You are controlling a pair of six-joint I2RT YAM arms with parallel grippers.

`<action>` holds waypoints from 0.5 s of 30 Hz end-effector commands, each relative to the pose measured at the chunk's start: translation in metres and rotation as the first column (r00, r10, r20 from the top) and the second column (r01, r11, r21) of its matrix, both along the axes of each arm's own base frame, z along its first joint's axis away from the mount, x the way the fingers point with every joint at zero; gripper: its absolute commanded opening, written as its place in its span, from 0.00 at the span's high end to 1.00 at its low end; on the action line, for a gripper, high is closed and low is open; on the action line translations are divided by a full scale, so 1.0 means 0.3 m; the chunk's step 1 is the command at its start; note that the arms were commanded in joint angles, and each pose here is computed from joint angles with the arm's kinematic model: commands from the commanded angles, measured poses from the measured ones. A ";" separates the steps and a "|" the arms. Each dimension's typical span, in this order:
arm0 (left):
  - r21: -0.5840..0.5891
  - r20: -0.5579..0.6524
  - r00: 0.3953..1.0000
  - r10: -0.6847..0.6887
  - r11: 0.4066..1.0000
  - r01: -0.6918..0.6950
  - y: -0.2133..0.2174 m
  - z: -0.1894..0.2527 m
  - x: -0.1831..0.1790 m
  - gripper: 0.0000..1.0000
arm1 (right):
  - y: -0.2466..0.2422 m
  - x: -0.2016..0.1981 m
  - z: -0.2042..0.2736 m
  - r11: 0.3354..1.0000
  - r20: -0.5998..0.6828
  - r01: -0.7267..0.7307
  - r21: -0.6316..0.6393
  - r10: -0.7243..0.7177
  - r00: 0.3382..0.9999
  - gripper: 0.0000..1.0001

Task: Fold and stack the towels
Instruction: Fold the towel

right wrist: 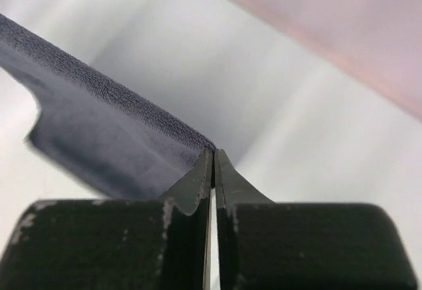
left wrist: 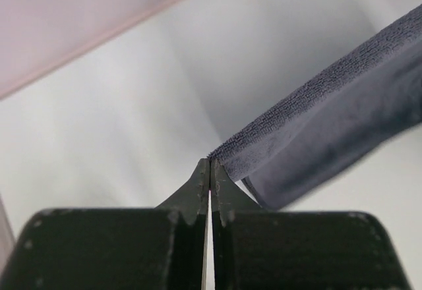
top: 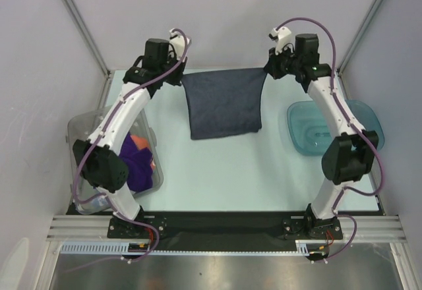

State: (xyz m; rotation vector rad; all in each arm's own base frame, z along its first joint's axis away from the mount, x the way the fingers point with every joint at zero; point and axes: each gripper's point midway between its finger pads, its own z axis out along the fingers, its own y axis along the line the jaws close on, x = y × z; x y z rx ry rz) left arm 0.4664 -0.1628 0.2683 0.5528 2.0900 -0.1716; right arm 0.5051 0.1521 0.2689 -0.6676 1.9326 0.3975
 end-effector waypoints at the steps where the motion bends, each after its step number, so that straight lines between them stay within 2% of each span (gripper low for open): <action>1: 0.080 0.122 0.992 0.034 0.996 -0.044 0.054 0.180 -0.059 0.99 | -0.041 -0.042 0.235 0.997 0.170 0.059 0.050 -0.067 0.983 1.00; 7: 0.084 0.208 0.978 -0.006 0.996 -0.012 0.017 0.319 -0.182 1.00 | -0.050 -0.224 0.430 0.995 0.282 0.052 0.084 -0.074 0.957 1.00; 10: 0.084 0.227 0.974 -0.022 0.996 0.003 0.011 0.366 -0.262 1.00 | -0.056 -0.316 0.438 0.995 0.277 0.057 0.084 -0.078 0.958 1.00; 15: 0.066 0.250 0.967 -0.043 0.997 0.027 0.024 0.431 -0.435 1.00 | -0.062 -0.562 0.516 0.993 0.316 0.033 0.114 -0.068 0.946 1.00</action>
